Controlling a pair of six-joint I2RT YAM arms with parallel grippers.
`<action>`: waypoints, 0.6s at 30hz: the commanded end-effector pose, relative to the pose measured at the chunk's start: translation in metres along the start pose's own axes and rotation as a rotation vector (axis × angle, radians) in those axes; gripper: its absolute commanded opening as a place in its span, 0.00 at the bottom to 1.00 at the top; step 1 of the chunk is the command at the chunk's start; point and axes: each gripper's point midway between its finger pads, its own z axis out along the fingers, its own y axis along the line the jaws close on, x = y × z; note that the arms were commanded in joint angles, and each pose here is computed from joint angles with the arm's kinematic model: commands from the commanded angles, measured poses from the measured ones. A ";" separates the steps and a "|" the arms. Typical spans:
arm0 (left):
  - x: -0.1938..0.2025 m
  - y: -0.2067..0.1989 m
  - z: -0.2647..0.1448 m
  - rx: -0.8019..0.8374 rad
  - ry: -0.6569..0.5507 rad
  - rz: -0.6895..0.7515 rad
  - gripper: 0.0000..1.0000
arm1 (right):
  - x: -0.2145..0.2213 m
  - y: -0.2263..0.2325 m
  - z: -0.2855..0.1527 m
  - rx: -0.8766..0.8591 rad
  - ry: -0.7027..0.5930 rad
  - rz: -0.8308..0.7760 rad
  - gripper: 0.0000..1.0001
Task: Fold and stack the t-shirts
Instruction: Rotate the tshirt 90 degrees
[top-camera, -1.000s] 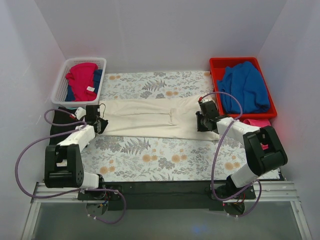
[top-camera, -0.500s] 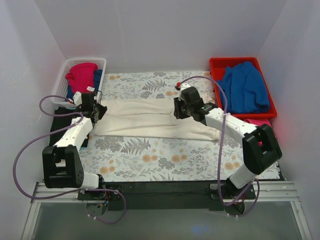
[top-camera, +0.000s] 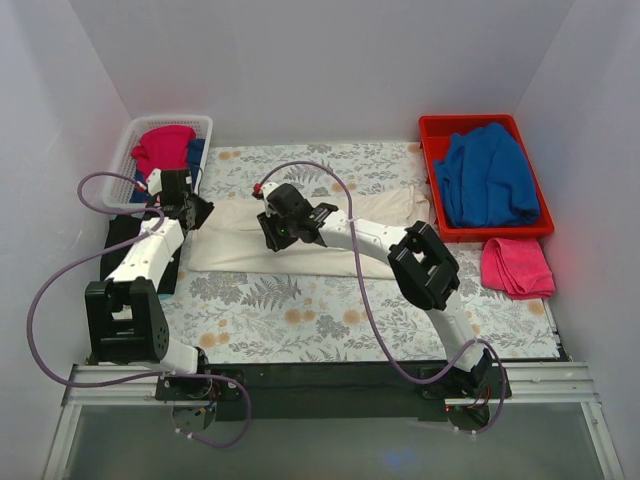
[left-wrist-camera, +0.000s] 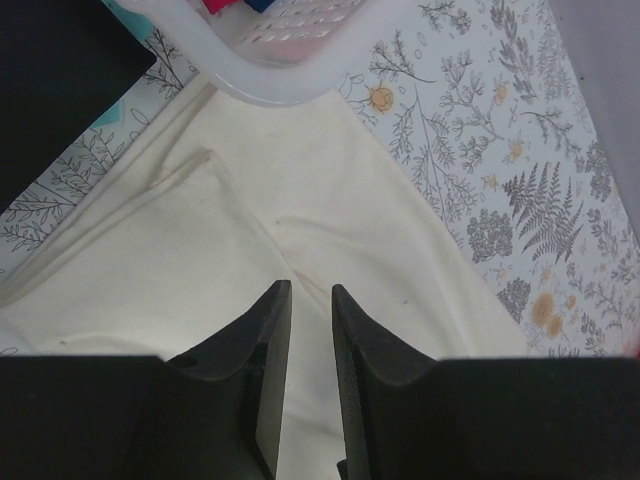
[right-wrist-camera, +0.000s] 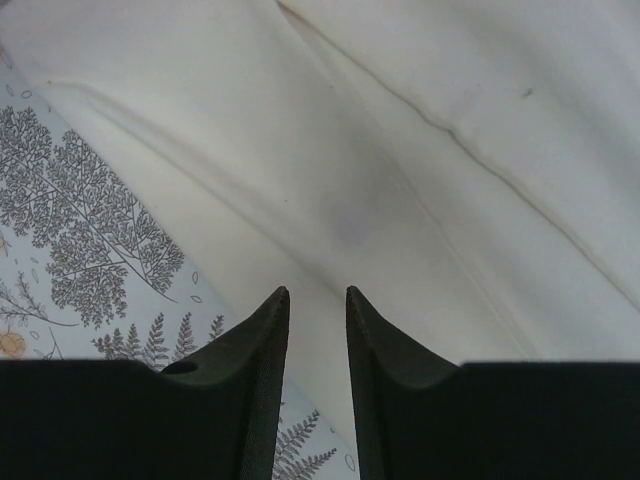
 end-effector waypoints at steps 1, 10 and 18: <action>0.002 0.002 0.004 -0.006 0.041 0.011 0.22 | -0.009 0.017 -0.001 -0.053 -0.001 -0.014 0.36; 0.002 0.000 0.012 0.008 0.066 0.015 0.22 | 0.022 0.029 0.023 -0.074 0.067 -0.041 0.36; 0.005 -0.001 0.015 0.022 0.081 0.028 0.22 | 0.049 0.022 0.035 -0.062 0.125 -0.034 0.35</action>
